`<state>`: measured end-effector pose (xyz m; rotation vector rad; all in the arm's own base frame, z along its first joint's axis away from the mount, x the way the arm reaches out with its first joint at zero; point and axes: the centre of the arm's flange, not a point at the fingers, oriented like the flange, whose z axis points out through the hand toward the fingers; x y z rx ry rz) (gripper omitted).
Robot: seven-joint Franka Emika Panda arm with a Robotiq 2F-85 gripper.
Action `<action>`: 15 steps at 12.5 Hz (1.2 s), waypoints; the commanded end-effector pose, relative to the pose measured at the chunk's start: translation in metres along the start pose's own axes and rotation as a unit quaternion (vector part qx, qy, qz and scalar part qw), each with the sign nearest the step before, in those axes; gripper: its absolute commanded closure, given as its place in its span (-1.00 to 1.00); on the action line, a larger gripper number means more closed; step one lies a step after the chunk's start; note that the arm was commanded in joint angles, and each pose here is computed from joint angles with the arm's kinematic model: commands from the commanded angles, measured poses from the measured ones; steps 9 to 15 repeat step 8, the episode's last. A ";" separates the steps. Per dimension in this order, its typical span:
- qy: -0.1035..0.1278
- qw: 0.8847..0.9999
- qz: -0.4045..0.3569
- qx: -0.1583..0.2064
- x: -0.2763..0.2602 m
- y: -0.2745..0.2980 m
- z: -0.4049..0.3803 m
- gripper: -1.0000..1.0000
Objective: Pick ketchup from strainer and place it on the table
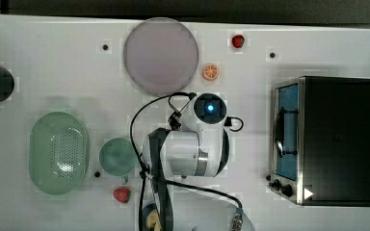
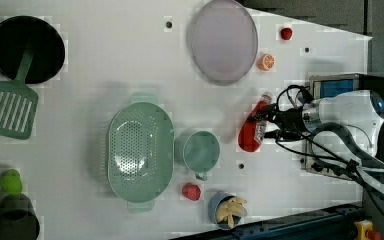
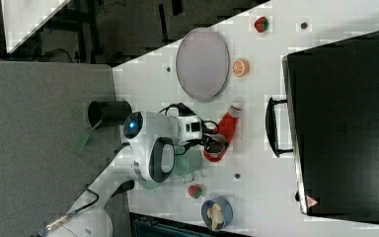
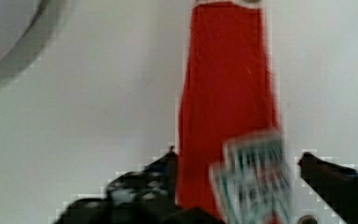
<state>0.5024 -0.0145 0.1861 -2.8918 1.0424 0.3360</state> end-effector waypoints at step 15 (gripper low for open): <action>0.110 0.993 0.023 0.044 0.021 -0.017 -0.219 -1.00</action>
